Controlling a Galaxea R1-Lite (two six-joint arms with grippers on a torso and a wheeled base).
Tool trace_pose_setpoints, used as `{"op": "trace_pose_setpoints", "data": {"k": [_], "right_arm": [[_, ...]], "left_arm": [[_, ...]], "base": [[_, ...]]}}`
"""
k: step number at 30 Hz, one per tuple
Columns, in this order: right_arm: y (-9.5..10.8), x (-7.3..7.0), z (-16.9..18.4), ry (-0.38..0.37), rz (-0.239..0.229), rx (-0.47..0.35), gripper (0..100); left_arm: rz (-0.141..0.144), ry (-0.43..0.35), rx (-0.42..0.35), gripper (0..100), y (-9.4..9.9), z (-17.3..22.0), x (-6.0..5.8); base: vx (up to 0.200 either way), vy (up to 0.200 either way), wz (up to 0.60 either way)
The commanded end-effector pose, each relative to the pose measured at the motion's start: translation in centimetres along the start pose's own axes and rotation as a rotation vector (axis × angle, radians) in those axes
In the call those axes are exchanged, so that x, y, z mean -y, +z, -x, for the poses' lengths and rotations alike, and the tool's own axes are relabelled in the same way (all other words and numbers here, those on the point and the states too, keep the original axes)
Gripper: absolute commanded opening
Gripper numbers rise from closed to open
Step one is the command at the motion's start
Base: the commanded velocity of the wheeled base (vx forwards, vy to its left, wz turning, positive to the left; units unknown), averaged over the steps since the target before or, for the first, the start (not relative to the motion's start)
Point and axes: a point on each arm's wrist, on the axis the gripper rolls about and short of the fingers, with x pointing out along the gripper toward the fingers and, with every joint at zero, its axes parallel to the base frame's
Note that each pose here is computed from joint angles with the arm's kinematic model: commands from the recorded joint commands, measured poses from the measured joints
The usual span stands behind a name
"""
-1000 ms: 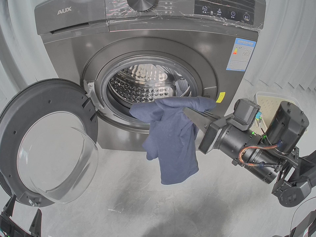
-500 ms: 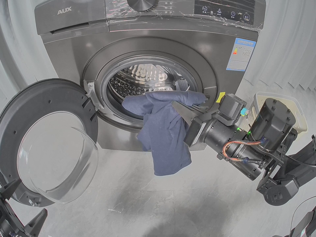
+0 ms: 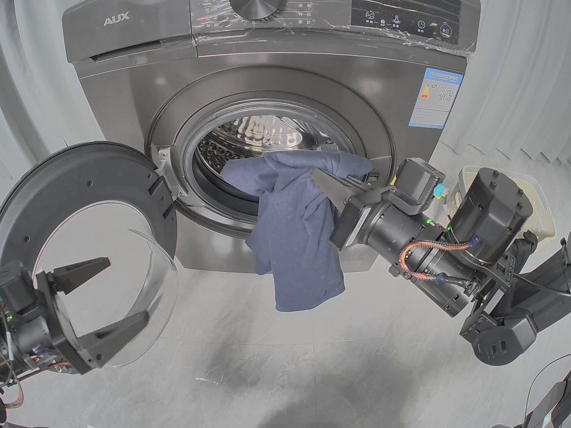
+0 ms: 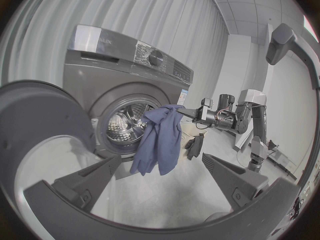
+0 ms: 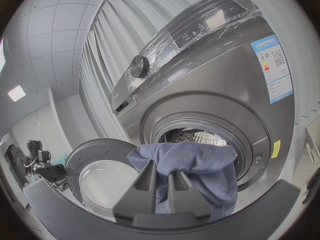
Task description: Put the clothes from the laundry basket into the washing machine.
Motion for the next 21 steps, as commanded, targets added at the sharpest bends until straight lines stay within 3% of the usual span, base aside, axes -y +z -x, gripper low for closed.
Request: {"op": "trace_pose_setpoints", "data": {"k": [1,6,9,16,21], "right_arm": [[0.5,-0.2,-0.7,0.008,-0.004,0.044,0],[0.1,-0.5,-0.7,0.019,-0.007,0.037,0],[-0.4,-0.5,-0.9,0.023,-0.01,0.032,0],[-1.7,-0.8,-1.2,0.032,-0.012,0.026,0],[-1.8,-0.8,-1.3,0.031,-0.012,0.023,0]], "left_arm": [[0.104,-0.093,-0.168,100,-3.2,-6.2,0.1],[0.152,-0.108,-0.221,100,-3.9,-8.7,-0.2],[0.166,-0.116,-0.264,100,-4.8,-9.4,-0.4],[0.184,-0.135,-0.336,100,-6.4,-11.1,-0.7],[0.189,-0.141,-0.348,100,-6.9,-12.1,-0.9]], "base": [[0.0,0.0,0.0],[0.0,0.0,0.0],[0.0,0.0,0.0],[0.0,0.0,0.0],[0.0,0.0,0.0]]}}
